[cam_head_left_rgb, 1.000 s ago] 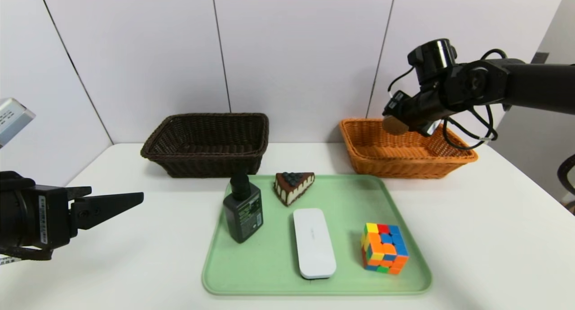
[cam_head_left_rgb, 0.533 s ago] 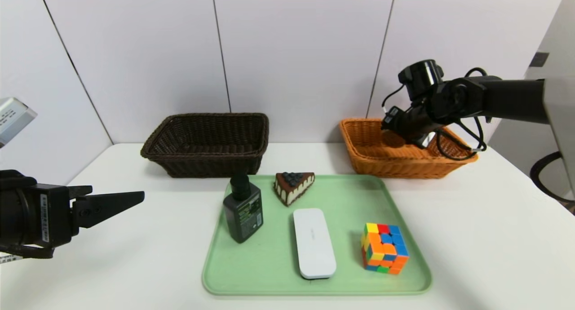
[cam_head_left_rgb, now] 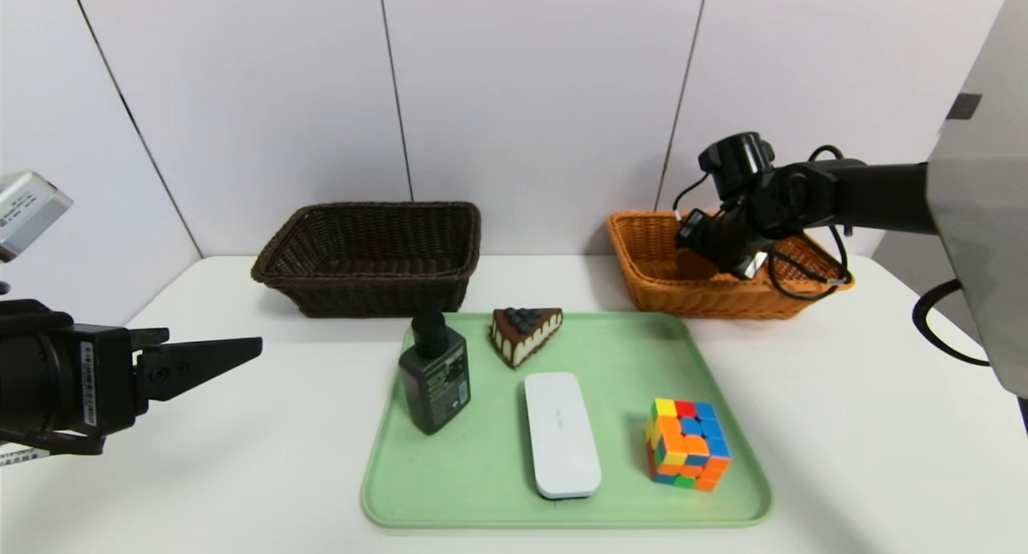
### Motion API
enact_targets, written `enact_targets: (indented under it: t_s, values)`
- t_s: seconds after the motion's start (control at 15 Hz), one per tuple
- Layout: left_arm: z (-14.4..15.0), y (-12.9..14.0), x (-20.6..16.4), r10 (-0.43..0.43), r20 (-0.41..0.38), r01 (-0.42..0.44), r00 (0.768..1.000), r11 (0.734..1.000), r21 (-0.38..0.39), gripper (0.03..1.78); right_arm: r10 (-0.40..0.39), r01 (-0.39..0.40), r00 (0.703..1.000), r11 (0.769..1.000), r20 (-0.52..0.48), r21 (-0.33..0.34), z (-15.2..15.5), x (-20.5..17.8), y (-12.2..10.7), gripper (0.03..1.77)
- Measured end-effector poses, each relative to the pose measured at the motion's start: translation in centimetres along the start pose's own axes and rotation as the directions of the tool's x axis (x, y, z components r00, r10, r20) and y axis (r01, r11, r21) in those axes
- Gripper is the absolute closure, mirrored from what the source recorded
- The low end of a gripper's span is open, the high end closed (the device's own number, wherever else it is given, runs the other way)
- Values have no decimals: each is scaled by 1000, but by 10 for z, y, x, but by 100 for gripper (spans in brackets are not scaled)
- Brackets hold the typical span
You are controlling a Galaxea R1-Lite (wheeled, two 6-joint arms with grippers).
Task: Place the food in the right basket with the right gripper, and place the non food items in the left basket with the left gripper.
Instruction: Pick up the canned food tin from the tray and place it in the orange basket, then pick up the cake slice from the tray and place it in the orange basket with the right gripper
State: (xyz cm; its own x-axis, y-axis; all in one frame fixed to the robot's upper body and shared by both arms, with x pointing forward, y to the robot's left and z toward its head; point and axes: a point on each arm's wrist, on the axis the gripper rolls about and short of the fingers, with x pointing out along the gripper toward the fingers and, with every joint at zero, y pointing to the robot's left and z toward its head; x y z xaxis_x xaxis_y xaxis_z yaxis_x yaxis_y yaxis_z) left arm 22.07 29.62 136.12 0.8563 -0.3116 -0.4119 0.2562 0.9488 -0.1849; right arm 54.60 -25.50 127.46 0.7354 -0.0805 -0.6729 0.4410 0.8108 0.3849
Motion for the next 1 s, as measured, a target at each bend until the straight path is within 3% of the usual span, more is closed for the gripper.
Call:
enact_targets:
  t_s: [0.2,0.53,0.73,1.0]
  values:
    - [4,-1,0,-39,26,39,999,999,-4,12,-10,10,1000,1000,3,1,0,2,-1,59]
    - [5,-2,-1,-60,23,61,998,998,-20,12,-8,7,1000,1000,19,5,5,-5,-2,35]
    - [5,-2,-1,-59,22,60,998,998,-21,12,37,-38,998,999,57,8,16,-36,5,27]
    - [4,-2,-2,-60,12,60,998,998,-30,12,122,-122,988,993,90,-2,24,-107,18,20]
